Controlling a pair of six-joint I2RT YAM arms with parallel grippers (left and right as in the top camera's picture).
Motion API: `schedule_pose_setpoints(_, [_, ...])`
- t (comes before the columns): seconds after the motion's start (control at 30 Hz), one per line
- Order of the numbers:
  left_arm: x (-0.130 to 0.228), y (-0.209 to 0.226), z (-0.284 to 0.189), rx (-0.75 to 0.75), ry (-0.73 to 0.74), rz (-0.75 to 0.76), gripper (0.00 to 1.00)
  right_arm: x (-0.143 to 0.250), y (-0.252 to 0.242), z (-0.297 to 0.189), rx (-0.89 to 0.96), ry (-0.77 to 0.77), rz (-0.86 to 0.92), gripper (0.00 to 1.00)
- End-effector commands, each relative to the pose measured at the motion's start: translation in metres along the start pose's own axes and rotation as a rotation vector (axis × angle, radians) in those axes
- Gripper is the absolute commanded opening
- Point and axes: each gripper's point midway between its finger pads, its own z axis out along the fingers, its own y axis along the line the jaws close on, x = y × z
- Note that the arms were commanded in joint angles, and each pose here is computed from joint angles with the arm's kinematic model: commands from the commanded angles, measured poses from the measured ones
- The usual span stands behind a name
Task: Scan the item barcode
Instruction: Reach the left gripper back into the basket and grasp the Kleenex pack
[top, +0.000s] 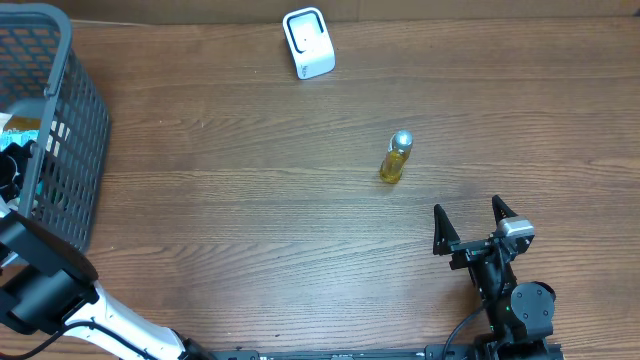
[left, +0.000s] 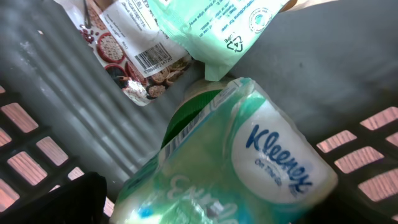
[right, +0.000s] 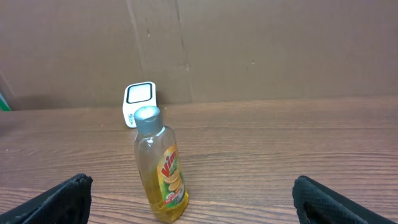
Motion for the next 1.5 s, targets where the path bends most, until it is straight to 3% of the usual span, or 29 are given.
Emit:
schedule_pose_setpoints(0.0, [0.002, 0.000, 0.010, -0.009, 0.025, 0.020, 0.99, 0.001, -0.001, 0.000, 0.003, -0.005, 0.007, 1.00])
schedule_pose_setpoints(0.77, [0.013, -0.004, 0.043, 0.003, 0.094, 0.021, 0.97, 0.001, -0.001, 0.000, 0.003, -0.005, 0.007, 1.00])
schedule_pose_setpoints(1.0, [0.010, -0.005, 0.045, 0.006, 0.081, 0.020, 0.88, 0.001, -0.001, 0.000, 0.003, -0.005, 0.007, 1.00])
schedule_pose_setpoints(1.47, [0.012, -0.013, 0.046, 0.007, 0.081, 0.033, 0.89, 0.001, -0.001, 0.000, 0.003, -0.005, 0.007, 1.00])
